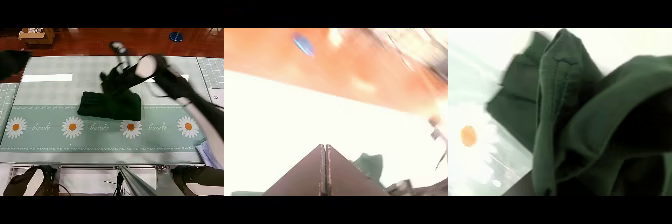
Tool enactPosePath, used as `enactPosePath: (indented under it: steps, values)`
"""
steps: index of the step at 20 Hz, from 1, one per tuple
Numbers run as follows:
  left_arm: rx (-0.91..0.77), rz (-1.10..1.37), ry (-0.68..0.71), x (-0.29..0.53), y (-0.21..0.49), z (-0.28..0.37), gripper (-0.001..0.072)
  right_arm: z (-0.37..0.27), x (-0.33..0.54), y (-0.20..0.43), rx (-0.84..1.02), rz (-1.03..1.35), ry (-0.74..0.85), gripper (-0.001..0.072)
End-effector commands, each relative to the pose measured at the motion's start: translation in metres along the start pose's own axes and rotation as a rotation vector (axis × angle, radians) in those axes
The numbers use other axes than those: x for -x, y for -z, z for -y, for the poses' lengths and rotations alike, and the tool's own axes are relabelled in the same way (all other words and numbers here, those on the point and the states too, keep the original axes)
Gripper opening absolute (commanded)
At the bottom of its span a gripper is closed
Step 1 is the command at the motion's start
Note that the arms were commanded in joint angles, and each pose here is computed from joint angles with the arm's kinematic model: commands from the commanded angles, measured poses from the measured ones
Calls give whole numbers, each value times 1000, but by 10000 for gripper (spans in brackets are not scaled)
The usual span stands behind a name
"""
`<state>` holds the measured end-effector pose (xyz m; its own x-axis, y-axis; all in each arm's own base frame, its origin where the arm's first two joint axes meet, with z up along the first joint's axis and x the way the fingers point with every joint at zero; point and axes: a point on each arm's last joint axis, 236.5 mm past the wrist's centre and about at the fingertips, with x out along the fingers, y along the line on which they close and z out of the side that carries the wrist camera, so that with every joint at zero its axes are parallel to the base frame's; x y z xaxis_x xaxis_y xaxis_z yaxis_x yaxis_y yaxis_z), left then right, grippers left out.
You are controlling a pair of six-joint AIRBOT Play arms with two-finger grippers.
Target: Fold the shirts.
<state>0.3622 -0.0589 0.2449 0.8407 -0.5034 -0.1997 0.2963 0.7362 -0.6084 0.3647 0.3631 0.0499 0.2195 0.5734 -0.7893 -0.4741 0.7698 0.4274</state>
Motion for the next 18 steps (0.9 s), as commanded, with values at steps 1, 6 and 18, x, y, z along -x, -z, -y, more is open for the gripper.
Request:
enactPosePath:
  steps: [1,6,18]
  values:
    - [-29,76,-100,54,-14,1,22,-39,-78,26,6,-32,-51,25]
    - [-45,49,-75,53,-6,12,23,-72,-138,53,-109,-52,-139,333]
    - [-47,-31,-137,41,8,-17,24,156,106,-6,-67,7,416,375]
